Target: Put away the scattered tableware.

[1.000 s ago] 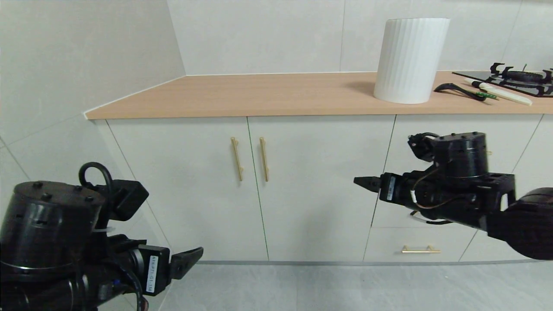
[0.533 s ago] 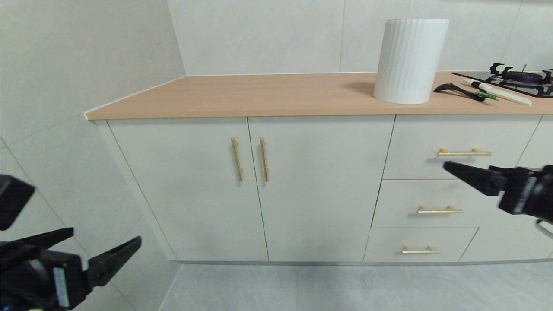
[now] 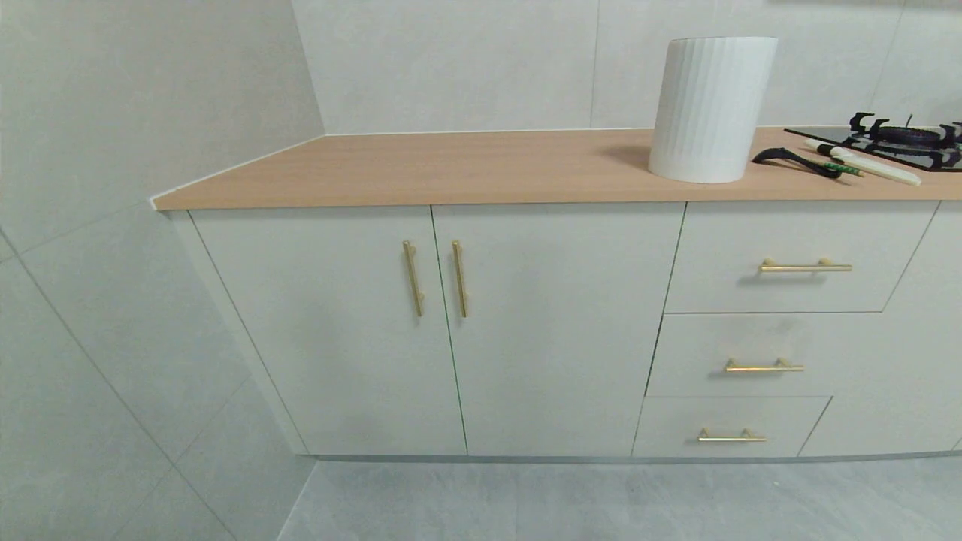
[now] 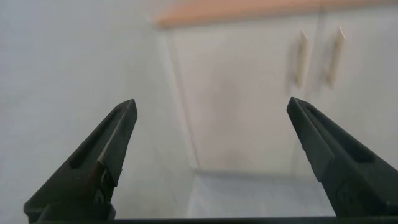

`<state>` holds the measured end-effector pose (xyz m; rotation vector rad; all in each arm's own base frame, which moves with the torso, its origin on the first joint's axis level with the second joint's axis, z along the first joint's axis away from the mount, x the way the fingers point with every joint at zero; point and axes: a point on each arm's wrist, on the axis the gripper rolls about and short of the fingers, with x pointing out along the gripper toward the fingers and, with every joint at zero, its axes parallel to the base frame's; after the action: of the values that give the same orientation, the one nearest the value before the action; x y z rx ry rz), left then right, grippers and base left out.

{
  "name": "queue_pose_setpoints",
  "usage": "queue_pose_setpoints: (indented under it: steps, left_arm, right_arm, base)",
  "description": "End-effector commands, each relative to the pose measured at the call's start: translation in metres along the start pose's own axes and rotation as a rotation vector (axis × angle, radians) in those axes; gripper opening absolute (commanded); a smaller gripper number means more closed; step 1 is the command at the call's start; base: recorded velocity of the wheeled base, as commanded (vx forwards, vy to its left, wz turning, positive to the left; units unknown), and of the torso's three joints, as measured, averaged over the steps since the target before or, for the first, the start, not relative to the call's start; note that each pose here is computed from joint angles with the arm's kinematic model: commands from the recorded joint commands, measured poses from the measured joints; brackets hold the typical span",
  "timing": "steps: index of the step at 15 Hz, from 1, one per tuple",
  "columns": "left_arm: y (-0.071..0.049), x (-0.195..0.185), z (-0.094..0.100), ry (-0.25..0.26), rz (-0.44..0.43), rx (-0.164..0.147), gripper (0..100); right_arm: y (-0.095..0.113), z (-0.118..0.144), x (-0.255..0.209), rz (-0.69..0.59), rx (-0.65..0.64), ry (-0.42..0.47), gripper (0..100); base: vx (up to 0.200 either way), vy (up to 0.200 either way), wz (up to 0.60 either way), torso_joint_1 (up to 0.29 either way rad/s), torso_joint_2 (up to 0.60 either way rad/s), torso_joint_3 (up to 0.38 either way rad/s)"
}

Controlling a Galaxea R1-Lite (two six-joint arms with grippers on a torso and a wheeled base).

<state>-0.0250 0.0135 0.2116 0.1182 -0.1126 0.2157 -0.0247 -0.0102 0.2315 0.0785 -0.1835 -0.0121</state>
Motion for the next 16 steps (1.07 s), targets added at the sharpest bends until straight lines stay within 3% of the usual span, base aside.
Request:
queue_pose_setpoints:
  steps: [1, 3, 5, 6, 7, 8, 10, 11, 13, 14, 15, 16]
  left_arm:
    - [0.008, -0.037, -0.008, -0.131, 0.103, -0.035, 100]
    - [0.005, -0.044, -0.017, -0.121, 0.156, -0.023, 100]
    - [-0.002, -0.047, -0.048, -0.096, 0.194, -0.009, 100]
    - [-0.004, -0.044, -0.055, -0.07, 0.196, -0.018, 100]
    - [-0.004, -0.043, -0.058, -0.064, 0.194, -0.046, 100]
    - [-0.005, -0.041, -0.062, -0.051, 0.19, -0.065, 100]
    - [-0.008, -0.035, -0.076, -0.002, 0.183, -0.056, 100]
    - [-0.01, -0.031, -0.085, 0.017, 0.176, -0.054, 100]
    - [-0.015, -0.024, -0.1, 0.027, 0.097, -0.064, 100]
    - [-0.016, -0.024, -0.102, 0.03, 0.087, -0.063, 100]
    - [-0.019, -0.02, -0.111, 0.026, 0.013, -0.063, 100]
    - [-0.021, -0.019, -0.114, 0.025, -0.034, -0.063, 100]
  right_arm:
    - [-0.005, -0.007, -0.061, -0.098, -0.054, -0.156, 100]
    - [-0.006, -0.008, -0.06, -0.147, -0.031, -0.153, 100]
    - [-0.004, -0.012, -0.061, -0.213, 0.005, -0.154, 100]
    - [-0.001, -0.017, -0.066, -0.239, -0.007, -0.168, 100]
    - [0.0, -0.023, -0.069, -0.235, -0.017, -0.174, 100]
    - [0.0, -0.037, -0.07, -0.24, -0.036, -0.15, 100]
    - [-0.001, -0.058, -0.059, -0.254, -0.043, -0.068, 100]
    - [-0.003, -0.079, -0.05, -0.253, -0.059, 0.014, 100]
    - [-0.004, -0.118, -0.034, -0.201, -0.076, 0.085, 100]
    - [-0.004, -0.122, -0.032, -0.189, -0.078, 0.085, 100]
    - [-0.005, -0.142, -0.025, -0.13, -0.109, 0.067, 100]
    - [-0.004, -0.146, -0.026, -0.116, -0.11, 0.109, 100]
  base:
    - [0.0, 0.0, 0.0, 0.0, 0.0, 0.0]
    - [0.0, 0.0, 0.0, 0.0, 0.0, 0.0]
    - [0.0, 0.0, 0.0, 0.0, 0.0, 0.0]
    - [0.0, 0.0, 0.0, 0.0, 0.0, 0.0]
    - [0.0, 0.0, 0.0, 0.0, 0.0, 0.0]
    - [0.0, 0.0, 0.0, 0.0, 0.0, 0.0]
    - [0.0, 0.0, 0.0, 0.0, 0.0, 0.0]
    - [0.0, 0.0, 0.0, 0.0, 0.0, 0.0]
    - [0.0, 0.0, 0.0, 0.0, 0.0, 0.0]
    - [0.0, 0.0, 0.0, 0.0, 0.0, 0.0]
    - [0.0, 0.0, 0.0, 0.0, 0.0, 0.0]
    - [0.0, 0.0, 0.0, 0.0, 0.0, 0.0]
